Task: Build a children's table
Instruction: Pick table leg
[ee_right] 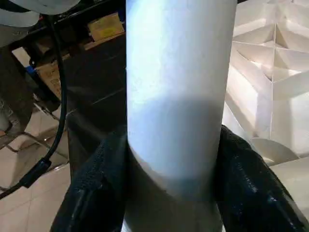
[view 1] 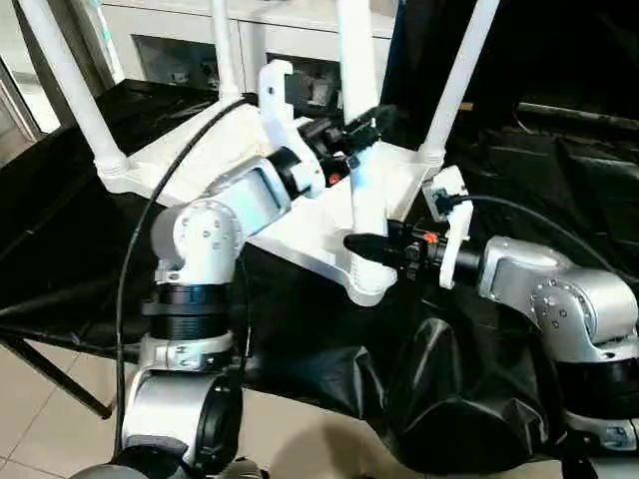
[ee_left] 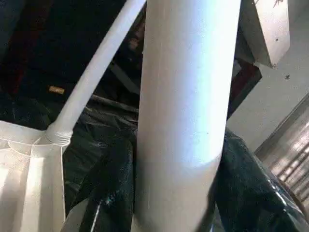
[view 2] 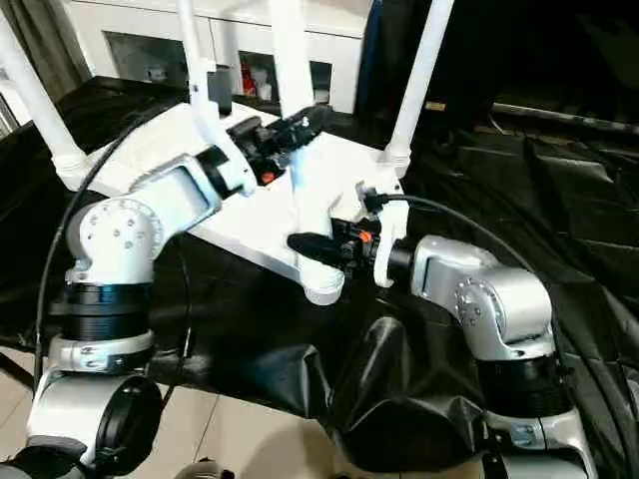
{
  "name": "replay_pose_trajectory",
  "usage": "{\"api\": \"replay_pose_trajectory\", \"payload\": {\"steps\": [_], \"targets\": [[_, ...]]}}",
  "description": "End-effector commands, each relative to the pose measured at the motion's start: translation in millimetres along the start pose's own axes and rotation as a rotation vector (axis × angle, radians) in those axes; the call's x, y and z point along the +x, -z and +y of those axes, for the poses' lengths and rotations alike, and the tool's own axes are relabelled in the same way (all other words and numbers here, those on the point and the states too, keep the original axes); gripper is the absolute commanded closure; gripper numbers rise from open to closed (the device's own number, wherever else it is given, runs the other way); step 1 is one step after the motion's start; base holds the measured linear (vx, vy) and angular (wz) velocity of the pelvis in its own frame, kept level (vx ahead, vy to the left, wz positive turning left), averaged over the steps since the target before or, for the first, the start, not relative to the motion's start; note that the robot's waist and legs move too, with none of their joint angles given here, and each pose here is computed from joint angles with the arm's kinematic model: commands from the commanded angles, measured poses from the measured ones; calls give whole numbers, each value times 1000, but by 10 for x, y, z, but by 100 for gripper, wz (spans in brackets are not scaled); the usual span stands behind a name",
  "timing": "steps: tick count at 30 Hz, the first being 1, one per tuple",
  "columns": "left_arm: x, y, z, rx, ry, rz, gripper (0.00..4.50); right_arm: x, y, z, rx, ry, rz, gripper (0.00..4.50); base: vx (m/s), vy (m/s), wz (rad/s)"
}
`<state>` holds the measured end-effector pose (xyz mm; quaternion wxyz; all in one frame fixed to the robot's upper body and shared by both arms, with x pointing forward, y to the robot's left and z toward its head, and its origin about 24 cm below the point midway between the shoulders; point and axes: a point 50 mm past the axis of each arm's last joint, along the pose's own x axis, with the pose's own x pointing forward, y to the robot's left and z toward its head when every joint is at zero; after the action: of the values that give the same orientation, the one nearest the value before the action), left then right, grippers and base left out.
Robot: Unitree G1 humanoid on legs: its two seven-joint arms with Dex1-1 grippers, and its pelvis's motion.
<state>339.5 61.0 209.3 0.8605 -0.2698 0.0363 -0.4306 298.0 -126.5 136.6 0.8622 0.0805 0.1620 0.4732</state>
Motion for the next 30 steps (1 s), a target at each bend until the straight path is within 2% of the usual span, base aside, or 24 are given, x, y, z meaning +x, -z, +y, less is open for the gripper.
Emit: {"api": "replay_pose_trajectory", "payload": {"steps": [1, 5, 6, 8, 19, 30], "targets": [[33, 6, -114, -3, 83, 17, 262, -24, -50, -44, -4, 26, -12, 183, 0, 0, 0], [31, 13, -135, 24, 121, 52, 263, -48, -83, -37, 8, -12, -7, 164, 0, 0, 0], [26, 13, -149, 39, 142, 69, 265, -67, -92, -36, 10, -29, 6, 141, 0, 0, 0], [20, 11, -166, 55, 164, 84, 266, -99, -99, -26, 5, -63, 31, 128, 0, 0, 0], [1, -1, -272, 104, 299, 159, 266, -216, -79, 28, -2, -202, 164, 123, 0, 0, 0], [-18, -1, -308, 96, 339, 161, 266, -199, -69, 44, 26, -236, 152, 123, 0, 0, 0]]}}
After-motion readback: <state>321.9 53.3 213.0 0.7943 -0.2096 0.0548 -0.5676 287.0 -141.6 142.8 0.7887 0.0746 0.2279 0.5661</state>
